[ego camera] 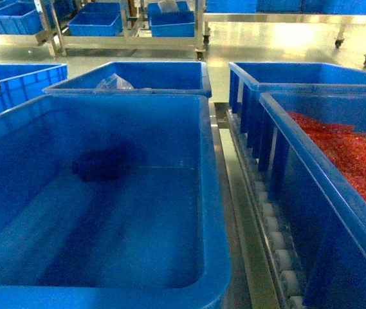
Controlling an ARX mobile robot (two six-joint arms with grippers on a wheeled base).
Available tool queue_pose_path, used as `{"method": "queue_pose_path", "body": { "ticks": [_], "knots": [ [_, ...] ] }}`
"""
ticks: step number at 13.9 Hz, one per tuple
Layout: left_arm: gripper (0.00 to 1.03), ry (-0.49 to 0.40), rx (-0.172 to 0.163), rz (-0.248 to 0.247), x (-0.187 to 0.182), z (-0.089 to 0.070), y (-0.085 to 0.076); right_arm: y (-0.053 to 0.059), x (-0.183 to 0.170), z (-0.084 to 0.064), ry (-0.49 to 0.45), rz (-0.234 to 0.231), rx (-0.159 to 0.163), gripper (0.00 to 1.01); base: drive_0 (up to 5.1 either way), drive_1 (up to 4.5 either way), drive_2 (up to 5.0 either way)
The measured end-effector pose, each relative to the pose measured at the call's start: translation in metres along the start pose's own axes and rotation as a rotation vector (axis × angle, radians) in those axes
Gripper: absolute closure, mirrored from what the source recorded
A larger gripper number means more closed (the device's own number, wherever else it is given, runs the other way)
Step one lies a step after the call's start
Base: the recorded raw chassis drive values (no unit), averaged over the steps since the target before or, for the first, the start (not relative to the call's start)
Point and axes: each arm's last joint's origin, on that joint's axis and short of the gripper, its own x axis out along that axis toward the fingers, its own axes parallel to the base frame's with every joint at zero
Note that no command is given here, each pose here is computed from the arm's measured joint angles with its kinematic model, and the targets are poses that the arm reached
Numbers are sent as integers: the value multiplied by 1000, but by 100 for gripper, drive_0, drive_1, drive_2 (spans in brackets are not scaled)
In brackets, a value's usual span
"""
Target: Pick blue part to blue bin on bottom shelf
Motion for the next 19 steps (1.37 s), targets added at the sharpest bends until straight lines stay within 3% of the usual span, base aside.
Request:
{"method": "queue_pose_path", "body": {
  "ticks": [19],
  "knots": [
    [5,0,0,0,0,0,0,0,0,0,0,0,0,3,0,0,0]
  ]
}}
